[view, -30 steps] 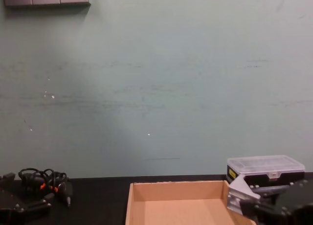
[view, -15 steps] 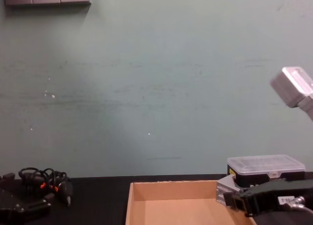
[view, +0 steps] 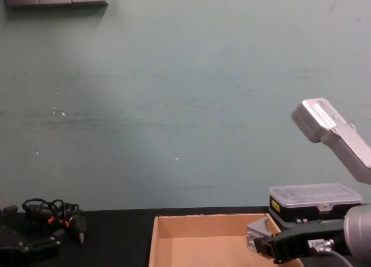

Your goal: Use one hand to pick up the angle iron from the table and place it into the box.

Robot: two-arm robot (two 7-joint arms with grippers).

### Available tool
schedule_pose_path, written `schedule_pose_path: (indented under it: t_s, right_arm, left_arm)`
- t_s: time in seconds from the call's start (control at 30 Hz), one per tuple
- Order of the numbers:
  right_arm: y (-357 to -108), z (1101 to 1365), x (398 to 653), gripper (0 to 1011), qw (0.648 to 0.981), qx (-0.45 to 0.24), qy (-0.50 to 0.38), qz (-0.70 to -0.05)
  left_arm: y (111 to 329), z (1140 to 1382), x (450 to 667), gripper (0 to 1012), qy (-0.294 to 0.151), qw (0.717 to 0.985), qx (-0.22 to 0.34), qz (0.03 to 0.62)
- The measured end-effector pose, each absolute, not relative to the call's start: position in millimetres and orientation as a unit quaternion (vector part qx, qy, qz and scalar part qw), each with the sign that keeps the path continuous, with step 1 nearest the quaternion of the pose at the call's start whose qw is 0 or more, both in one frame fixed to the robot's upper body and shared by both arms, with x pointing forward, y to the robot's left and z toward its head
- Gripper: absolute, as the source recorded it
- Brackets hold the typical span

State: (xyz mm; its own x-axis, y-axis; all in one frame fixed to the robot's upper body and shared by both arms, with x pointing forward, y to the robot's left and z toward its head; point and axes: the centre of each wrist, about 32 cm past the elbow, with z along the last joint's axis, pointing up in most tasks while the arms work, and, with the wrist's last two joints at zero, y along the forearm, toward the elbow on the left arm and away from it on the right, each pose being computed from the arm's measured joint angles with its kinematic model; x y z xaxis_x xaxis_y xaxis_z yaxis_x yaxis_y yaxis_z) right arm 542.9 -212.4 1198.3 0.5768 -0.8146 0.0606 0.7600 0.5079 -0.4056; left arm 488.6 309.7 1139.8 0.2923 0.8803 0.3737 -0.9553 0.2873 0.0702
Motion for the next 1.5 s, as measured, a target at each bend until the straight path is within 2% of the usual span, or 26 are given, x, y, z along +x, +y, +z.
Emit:
schedule_pose_path:
  t_s: [0.73, 0.83, 0.97, 1.0, 1.13, 1.2, 1.23, 1.33, 1.37, 1.5]
  right_arm:
    - [-202, 1187, 557, 57, 0.856, -0.22, 0.077, -0.462]
    - [-202, 1186, 557, 98, 0.855, -0.221, 0.077, -0.463]
    - [-203, 1185, 556, 228, 0.855, -0.218, 0.077, -0.465]
    - [-204, 1185, 556, 228, 0.855, -0.217, 0.076, -0.465]
    - [-206, 1187, 554, 385, 0.857, -0.205, 0.073, -0.467]
    - [-206, 1188, 554, 426, 0.858, -0.201, 0.072, -0.468]
    - [-207, 1189, 553, 486, 0.858, -0.198, 0.071, -0.469]
    - [-208, 1191, 552, 542, 0.86, -0.192, 0.069, -0.468]
    - [-208, 1192, 551, 611, 0.86, -0.189, 0.068, -0.468]
    - [-211, 1195, 548, 731, 0.862, -0.183, 0.067, -0.469]
  left_arm:
    - [310, 1140, 489, 1000, -0.132, 0.791, 0.141, 0.58]
    - [310, 1140, 489, 1000, -0.132, 0.791, 0.141, 0.58]
    - [310, 1140, 489, 1000, -0.132, 0.791, 0.141, 0.58]
    - [310, 1140, 489, 1000, -0.132, 0.791, 0.141, 0.58]
    - [310, 1140, 489, 1000, -0.132, 0.791, 0.141, 0.58]
    - [310, 1140, 489, 1000, -0.132, 0.791, 0.141, 0.58]
    - [310, 1140, 489, 1000, -0.132, 0.791, 0.142, 0.58]
    - [310, 1140, 489, 1000, -0.132, 0.791, 0.141, 0.58]
    - [310, 1140, 489, 1000, -0.132, 0.791, 0.141, 0.58]
    - [310, 1140, 489, 1000, -0.132, 0.791, 0.142, 0.58]
